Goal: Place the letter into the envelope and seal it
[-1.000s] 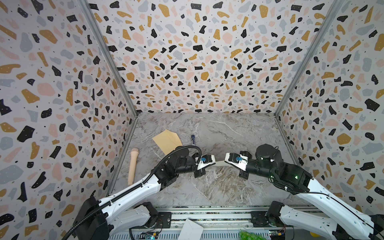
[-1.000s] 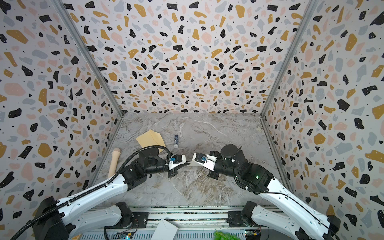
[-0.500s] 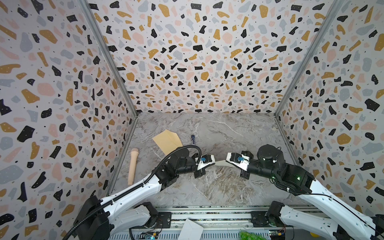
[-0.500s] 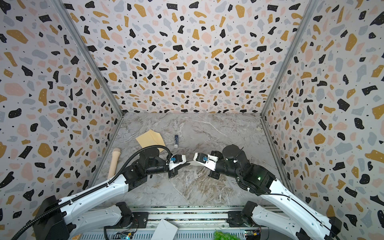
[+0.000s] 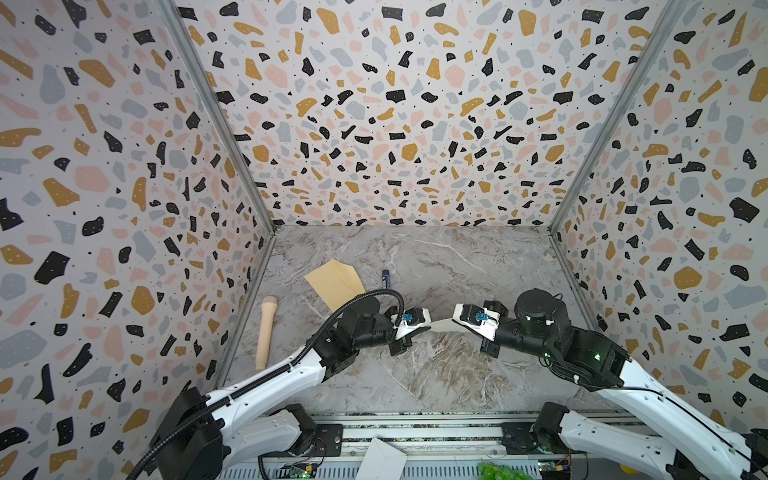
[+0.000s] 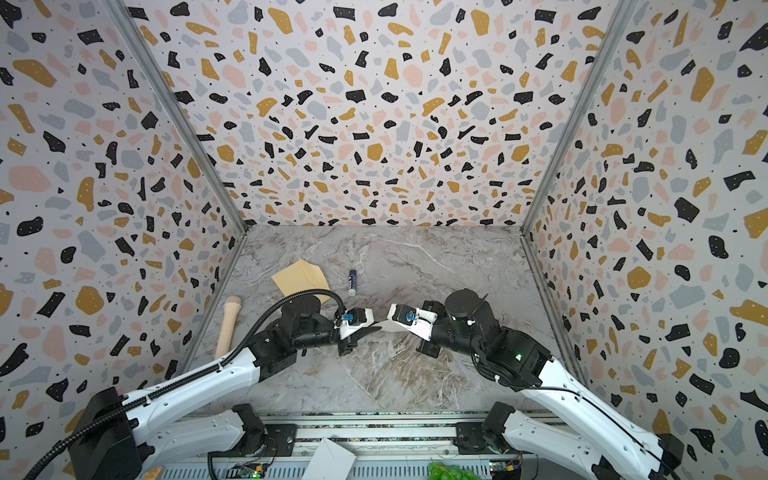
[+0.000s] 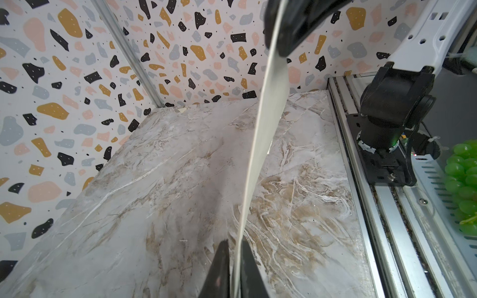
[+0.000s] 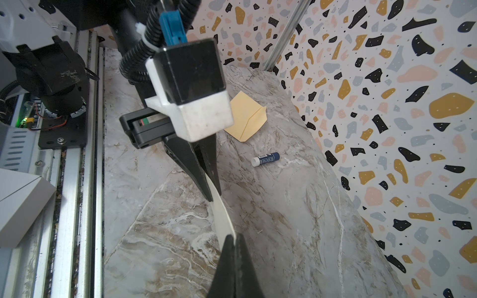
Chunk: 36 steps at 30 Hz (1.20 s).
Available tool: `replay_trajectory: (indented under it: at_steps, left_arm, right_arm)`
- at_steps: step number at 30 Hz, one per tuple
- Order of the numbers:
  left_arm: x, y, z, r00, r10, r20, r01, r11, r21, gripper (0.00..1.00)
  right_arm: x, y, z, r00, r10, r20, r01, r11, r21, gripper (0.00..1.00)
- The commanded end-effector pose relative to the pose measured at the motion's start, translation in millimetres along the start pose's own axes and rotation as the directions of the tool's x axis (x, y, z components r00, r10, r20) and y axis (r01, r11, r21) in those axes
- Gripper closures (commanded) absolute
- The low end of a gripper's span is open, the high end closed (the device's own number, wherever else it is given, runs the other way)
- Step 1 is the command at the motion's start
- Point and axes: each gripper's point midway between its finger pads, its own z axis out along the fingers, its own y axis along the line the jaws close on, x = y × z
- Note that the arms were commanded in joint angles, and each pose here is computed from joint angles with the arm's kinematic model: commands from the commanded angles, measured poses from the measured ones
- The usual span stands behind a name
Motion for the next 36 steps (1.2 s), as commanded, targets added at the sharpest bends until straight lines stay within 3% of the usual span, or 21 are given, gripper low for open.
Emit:
replay_trajectory:
  at_steps: [1,12,16,23,31,36]
  left_arm:
    - [1,2,2,1.0,0.001,0.008,-0.001,1.0,-0.013,1.0]
    - [-3,5,0,1.0,-0.004,0.012,0.004,1.0,-0.025,1.0]
    - [-9,8,-5,1.0,0.007,0.026,-0.005,0.999,-0.052,0.78]
    - [-32,4,-16,0.994,0.049,0.094,-0.045,0.998,-0.038,0.64]
    - [-44,-2,-17,0.99,0.068,0.124,-0.069,0.998,0.002,0.67]
    - [-35,-1,-14,0.995,0.046,0.093,-0.047,0.999,0.003,0.83]
  right_arm:
    - [-7,-4,-7,1.0,0.002,0.031,-0.003,1.0,0.024,1.0]
    - [-6,-3,-6,1.0,0.003,0.03,-0.003,1.0,0.025,1.0]
    - [-4,-3,-5,1.0,0.004,0.028,-0.005,1.0,0.023,1.0]
    - [-2,1,2,1.0,0.01,0.015,-0.01,1.0,-0.007,1.0]
    - [-5,8,18,1.0,0.019,0.017,-0.018,0.997,-0.07,1.0]
    - [-11,9,26,0.999,0.026,0.034,-0.023,0.996,-0.089,1.0]
